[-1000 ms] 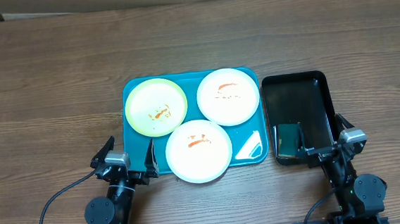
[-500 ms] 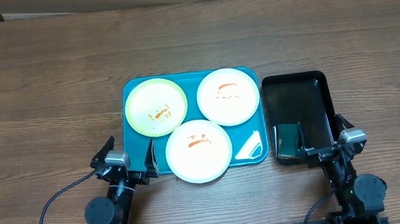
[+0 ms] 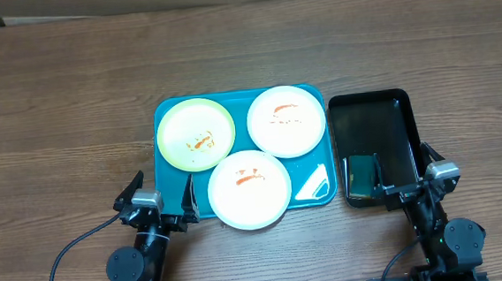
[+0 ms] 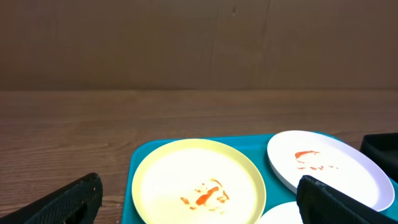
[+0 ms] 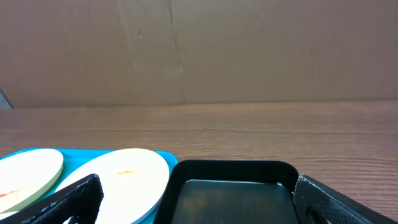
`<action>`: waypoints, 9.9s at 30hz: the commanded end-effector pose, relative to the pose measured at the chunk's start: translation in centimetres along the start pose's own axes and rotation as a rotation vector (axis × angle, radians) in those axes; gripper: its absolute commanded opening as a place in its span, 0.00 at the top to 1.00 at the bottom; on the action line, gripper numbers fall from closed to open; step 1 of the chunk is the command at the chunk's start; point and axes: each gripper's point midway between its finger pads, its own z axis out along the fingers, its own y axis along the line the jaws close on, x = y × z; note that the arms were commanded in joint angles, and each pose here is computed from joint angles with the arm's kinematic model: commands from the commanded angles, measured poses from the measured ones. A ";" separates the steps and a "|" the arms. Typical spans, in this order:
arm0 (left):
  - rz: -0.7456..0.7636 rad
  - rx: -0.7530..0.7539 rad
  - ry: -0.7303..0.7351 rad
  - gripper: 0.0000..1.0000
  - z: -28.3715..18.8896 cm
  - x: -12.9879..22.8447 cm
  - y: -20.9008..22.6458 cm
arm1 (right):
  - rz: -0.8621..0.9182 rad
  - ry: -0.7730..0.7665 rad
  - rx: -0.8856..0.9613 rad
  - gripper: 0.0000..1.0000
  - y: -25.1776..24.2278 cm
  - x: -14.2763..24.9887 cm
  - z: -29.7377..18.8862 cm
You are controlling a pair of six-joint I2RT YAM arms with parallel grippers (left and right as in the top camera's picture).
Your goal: Clean dirty plates on tray and stack at the side
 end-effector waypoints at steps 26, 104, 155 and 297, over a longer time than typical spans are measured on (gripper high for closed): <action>-0.114 -0.065 0.215 0.00 -1.9 -4.1 0.1 | 0.230 0.127 0.058 0.00 -0.3 -0.8 -0.8; -0.262 0.082 1.669 0.96 1.0 15.9 -5.5 | 0.460 1.148 0.191 0.33 0.9 4.7 3.0; -0.311 0.041 1.645 0.95 1.7 15.9 -5.6 | 0.299 1.444 0.436 0.46 1.6 17.1 0.5; -0.311 0.043 1.640 0.96 1.9 15.9 -5.6 | 0.117 1.451 -0.040 0.96 21.9 19.2 7.0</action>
